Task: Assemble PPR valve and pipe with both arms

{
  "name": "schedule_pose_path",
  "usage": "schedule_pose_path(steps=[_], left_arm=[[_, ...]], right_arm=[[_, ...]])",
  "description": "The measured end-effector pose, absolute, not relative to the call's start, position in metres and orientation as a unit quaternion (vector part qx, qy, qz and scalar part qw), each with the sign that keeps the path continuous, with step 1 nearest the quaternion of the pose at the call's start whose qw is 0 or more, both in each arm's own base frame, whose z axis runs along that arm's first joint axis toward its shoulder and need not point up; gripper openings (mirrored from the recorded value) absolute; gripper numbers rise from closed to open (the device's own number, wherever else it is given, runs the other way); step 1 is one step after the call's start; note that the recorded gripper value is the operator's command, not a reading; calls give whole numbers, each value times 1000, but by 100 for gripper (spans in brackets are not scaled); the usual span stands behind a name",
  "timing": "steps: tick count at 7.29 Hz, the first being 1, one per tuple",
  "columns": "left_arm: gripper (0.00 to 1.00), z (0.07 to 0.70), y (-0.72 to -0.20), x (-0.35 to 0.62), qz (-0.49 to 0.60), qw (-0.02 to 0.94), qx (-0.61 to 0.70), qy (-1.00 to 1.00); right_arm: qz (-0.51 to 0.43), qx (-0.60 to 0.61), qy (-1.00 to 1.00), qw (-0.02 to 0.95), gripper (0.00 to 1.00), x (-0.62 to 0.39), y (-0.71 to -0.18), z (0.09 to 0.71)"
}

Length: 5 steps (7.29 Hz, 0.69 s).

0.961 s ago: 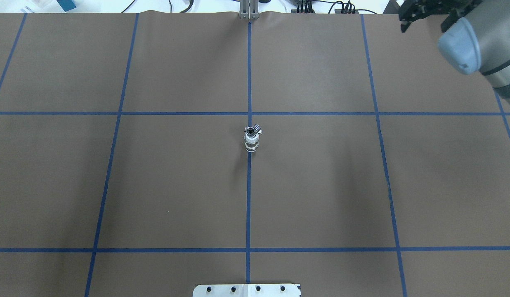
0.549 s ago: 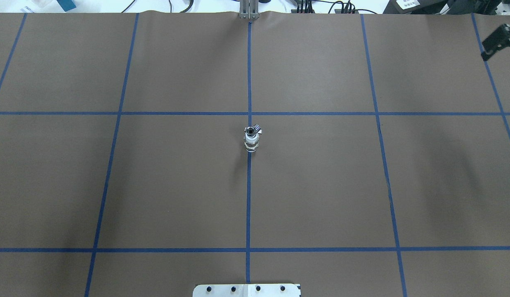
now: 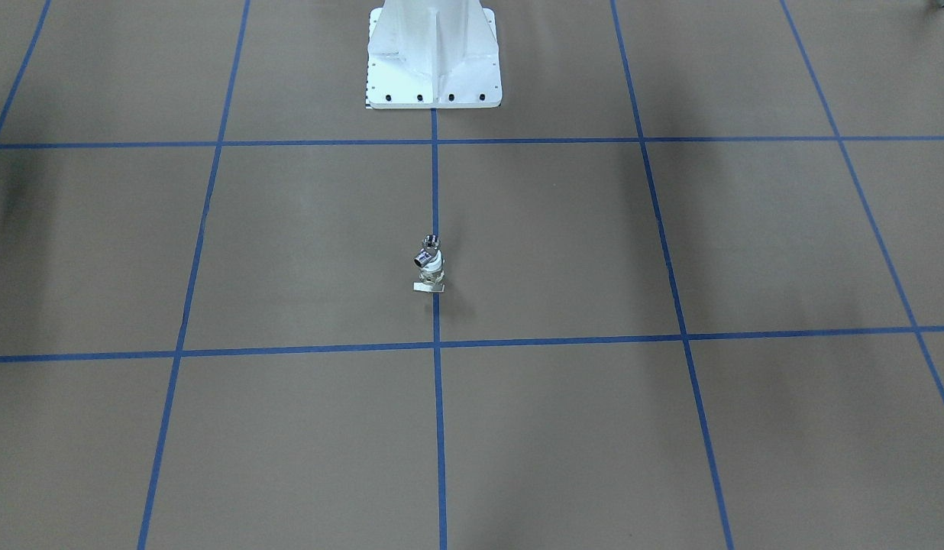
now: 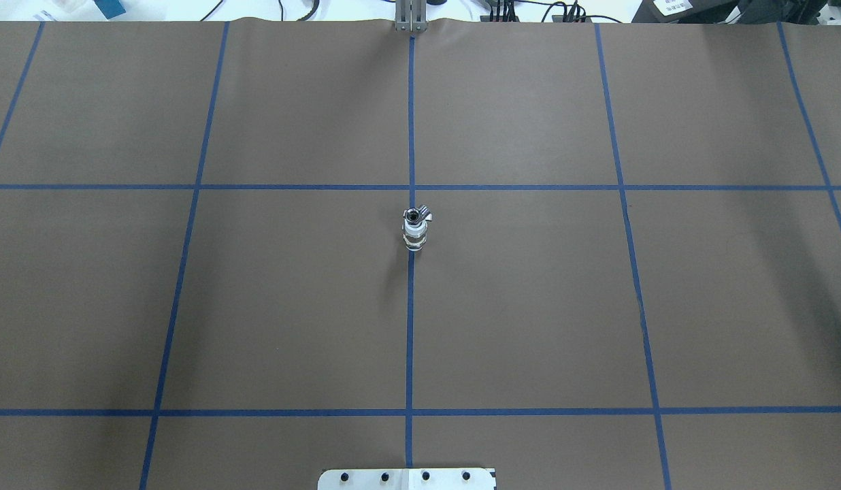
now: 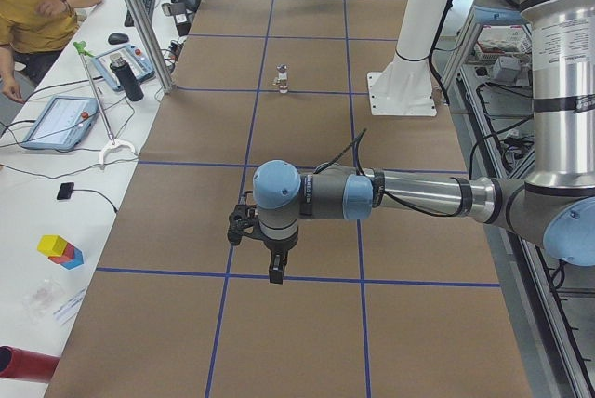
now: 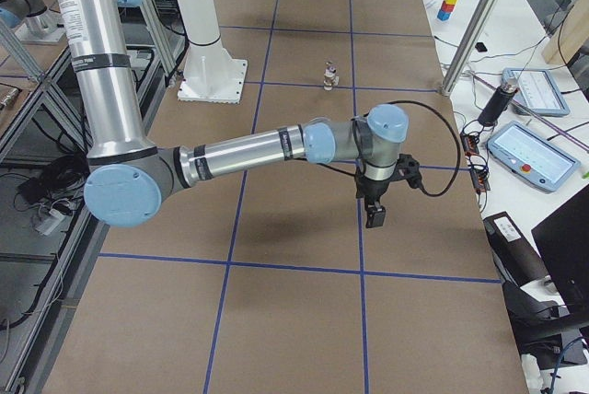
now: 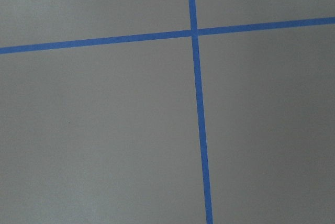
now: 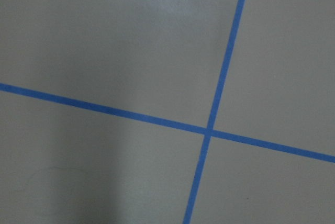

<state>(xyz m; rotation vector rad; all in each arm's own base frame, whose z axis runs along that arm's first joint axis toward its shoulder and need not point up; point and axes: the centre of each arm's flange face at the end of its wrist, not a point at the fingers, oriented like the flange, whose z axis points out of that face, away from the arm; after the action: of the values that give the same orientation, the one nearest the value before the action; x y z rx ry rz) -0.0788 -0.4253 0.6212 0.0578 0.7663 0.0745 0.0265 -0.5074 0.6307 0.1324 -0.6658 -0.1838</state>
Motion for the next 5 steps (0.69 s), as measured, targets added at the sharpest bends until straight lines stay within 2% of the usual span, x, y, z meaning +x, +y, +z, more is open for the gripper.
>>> schedule_pose_path(steps=[2,5], left_arm=[[100,624,-422,-81,33,927,27,374],[100,627,-417,-82,32,927,24,374]], right_arm=[[-63,56,-327,941,100,50,-473,669],[-38,57,-355,932,100,66,-462,670]])
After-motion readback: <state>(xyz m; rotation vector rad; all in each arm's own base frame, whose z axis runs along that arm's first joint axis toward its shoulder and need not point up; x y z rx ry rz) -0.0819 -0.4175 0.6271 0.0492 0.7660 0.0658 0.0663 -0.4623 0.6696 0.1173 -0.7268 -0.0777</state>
